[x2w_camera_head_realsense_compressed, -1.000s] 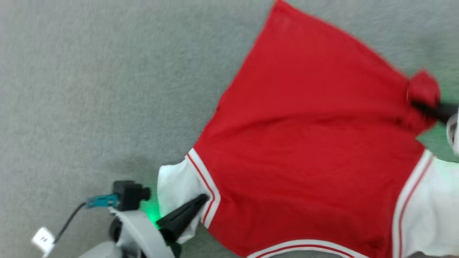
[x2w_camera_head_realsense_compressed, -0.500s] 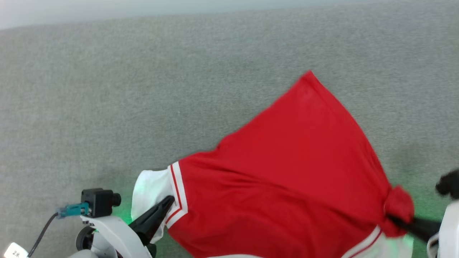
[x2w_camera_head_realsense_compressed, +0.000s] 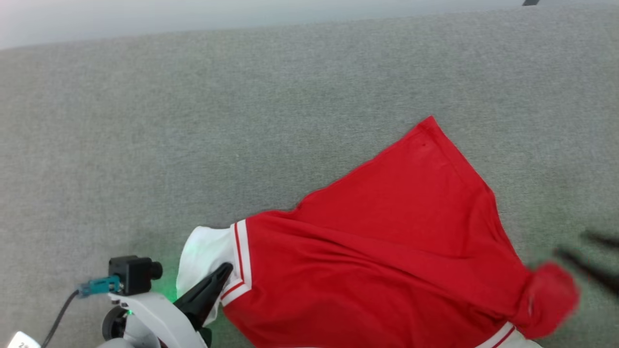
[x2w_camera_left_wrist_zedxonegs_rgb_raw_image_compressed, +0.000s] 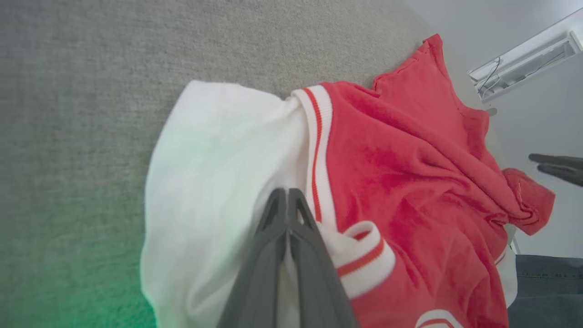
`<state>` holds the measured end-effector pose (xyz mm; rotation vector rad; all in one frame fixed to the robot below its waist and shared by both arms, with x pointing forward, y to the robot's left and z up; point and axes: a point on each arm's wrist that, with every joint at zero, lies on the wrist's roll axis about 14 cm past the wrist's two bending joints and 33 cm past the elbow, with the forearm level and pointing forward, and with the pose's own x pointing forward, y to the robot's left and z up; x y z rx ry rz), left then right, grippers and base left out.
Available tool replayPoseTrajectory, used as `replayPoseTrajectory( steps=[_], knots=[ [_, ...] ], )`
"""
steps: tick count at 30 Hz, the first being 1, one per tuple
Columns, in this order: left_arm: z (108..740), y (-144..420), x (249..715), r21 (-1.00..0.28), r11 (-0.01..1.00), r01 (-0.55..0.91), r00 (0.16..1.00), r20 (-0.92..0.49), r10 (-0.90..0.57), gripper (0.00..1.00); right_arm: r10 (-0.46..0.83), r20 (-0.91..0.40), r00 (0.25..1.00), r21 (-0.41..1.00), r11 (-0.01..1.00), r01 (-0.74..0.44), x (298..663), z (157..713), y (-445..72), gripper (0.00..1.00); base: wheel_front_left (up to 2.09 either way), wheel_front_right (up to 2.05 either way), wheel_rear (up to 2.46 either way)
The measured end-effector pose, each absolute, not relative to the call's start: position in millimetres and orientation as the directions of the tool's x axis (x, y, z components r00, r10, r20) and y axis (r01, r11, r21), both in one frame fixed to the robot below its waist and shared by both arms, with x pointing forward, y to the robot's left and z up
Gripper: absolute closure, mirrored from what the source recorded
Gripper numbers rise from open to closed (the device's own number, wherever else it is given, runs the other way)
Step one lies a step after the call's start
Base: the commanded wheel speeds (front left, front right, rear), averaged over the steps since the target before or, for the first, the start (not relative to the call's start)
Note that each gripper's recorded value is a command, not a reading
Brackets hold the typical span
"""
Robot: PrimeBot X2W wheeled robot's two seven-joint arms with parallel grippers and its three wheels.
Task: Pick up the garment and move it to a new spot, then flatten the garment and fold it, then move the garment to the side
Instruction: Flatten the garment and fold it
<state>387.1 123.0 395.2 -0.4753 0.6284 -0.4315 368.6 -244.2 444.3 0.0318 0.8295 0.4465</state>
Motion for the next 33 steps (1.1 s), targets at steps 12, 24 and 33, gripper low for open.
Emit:
replayPoseTrajectory(
  steps=[12,24,33],
  knots=[
    [395,122,388,-0.567,0.800,0.195,0.772,-0.414,-0.482,1.00,0.452,-0.545,0.706,-0.066,0.816,-0.574,472,502,-179,0.00,0.00,0.00,0.00],
    [381,125,393,-0.586,0.796,0.150,0.792,-0.410,-0.451,1.00,0.386,-0.756,0.528,-0.076,0.750,-0.657,522,411,-144,0.00,0.00,0.00,0.00],
    [381,133,400,-0.623,0.775,0.105,0.824,-0.381,-0.418,1.00,0.427,-0.785,0.449,-0.003,0.722,-0.692,531,384,-125,1.00,0.00,0.00,0.00]
  ],
)
